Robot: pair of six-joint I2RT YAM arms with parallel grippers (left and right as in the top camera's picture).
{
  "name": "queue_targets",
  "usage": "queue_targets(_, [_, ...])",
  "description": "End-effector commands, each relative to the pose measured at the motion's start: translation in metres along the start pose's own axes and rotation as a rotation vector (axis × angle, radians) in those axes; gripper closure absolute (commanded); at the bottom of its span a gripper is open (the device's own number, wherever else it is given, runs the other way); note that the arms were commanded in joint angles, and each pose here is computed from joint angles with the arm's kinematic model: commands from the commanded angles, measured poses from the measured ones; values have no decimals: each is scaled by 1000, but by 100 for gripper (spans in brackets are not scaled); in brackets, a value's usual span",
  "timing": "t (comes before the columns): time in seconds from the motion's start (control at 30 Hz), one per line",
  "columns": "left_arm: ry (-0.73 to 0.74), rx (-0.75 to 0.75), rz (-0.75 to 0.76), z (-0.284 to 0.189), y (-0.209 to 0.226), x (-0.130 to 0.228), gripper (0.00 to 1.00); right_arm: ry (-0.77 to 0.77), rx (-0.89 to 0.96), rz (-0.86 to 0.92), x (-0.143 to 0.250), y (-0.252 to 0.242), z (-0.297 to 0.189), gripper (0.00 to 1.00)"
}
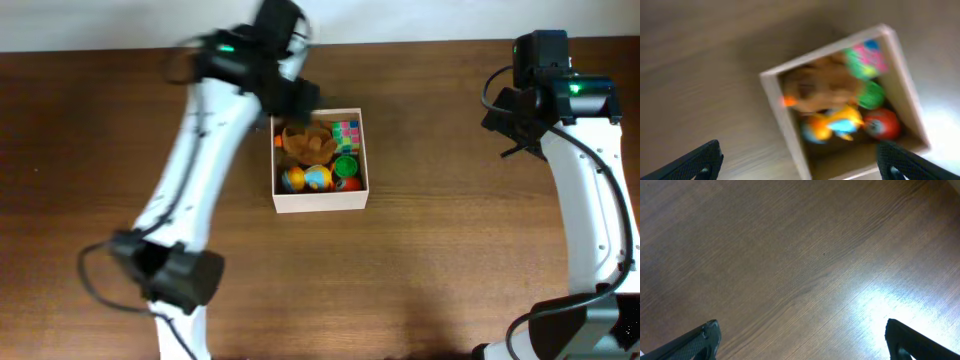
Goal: Pack container
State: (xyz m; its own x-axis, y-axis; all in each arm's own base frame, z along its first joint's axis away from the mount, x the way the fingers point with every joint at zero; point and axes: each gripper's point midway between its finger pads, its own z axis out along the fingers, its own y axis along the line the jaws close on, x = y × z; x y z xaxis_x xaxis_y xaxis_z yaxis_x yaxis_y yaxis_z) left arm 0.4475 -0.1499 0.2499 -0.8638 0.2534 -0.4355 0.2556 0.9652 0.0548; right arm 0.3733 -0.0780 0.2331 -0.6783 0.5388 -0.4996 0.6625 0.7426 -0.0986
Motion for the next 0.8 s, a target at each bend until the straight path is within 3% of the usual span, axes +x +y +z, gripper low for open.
queue_targets(0.0, [-19, -146, -192, -12, 62, 2, 1, 4, 6, -4, 0, -1, 3, 1])
queue_targets(0.3, [35, -175, -363, -8, 131, 23, 1, 4, 7, -4, 0, -1, 3, 1])
queue_targets(0.77, [58, -180, -371, -8, 135, 29, 1, 4, 7, -4, 0, -1, 3, 1])
